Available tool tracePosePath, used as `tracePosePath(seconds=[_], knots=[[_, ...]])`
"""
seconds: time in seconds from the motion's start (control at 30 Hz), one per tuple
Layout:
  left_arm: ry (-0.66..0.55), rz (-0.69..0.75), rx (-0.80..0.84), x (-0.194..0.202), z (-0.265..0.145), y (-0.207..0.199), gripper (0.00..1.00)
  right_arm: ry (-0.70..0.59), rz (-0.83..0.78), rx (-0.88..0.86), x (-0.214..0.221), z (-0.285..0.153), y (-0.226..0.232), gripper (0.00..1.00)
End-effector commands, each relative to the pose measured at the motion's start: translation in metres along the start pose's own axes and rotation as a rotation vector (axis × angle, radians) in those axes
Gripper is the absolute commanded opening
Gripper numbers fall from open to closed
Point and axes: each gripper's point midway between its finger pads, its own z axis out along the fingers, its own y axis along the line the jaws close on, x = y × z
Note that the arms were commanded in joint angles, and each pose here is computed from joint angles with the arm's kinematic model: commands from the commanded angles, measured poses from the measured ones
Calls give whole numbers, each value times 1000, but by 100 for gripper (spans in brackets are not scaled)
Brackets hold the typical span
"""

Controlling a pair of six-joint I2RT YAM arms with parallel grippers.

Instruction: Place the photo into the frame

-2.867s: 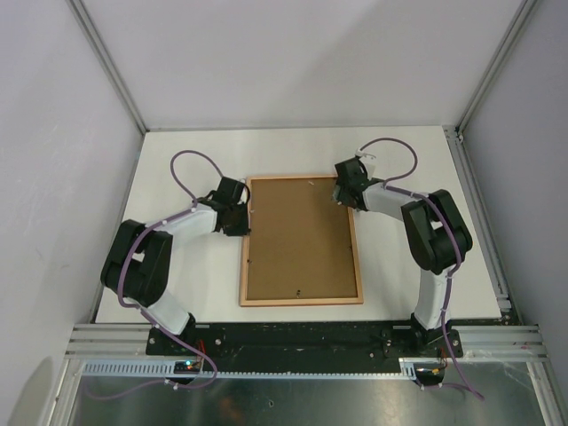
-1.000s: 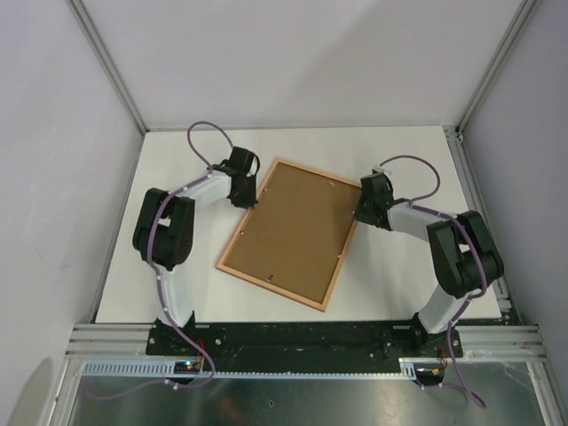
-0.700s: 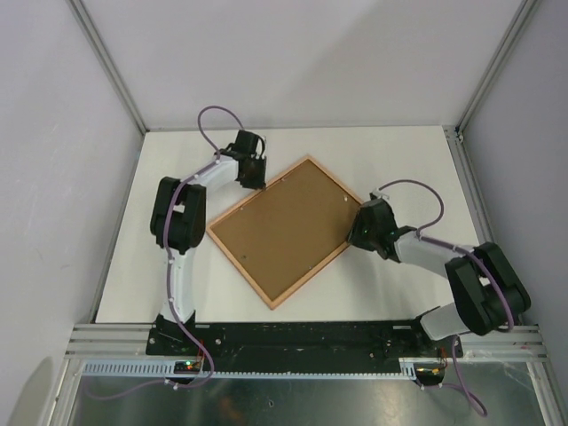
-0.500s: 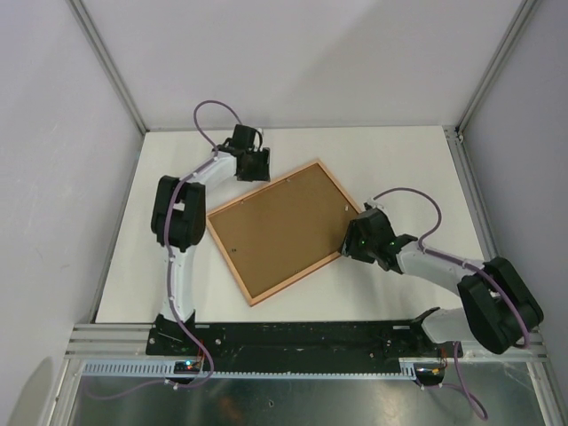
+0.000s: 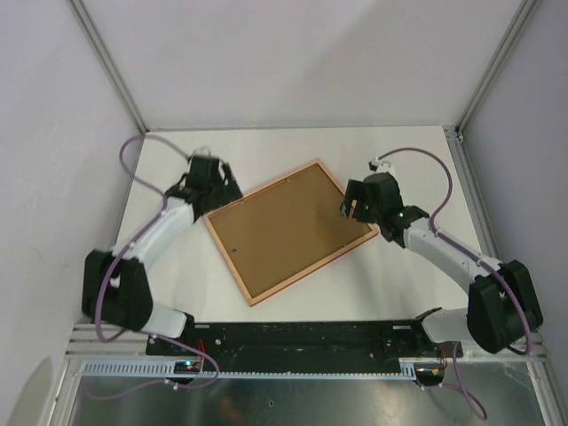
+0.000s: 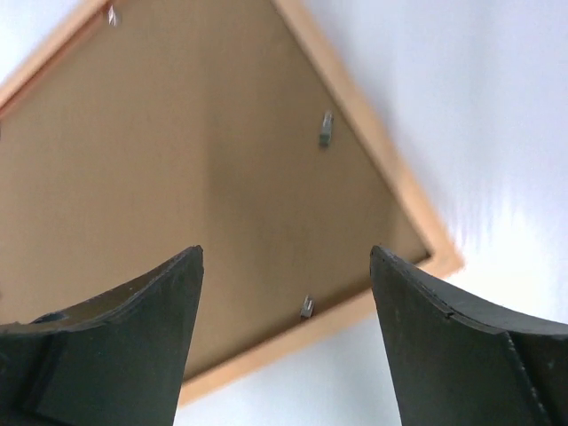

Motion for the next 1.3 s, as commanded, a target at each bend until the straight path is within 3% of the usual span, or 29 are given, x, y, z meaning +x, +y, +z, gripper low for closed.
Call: tracePosePath(seconds=[0.0,0.23,0.53,1.03,1.27], knots=[[67,-273,-167,77,-14,56,82,-117,-176,74,-58,24,-12,81],[97,-476,-221,132,-28,84,81,-87,-267,114,-78,82,-26,83],[126,-482,-214,134,-24,79,80,26,-247,99,-63,130,-41,81],[165,-451,-228,131,-9,73,81,179,-254,143,-13,131,-51,74],[172,-422,-238,129,-1,72,80,204,-232,154,4,121,-63,63]])
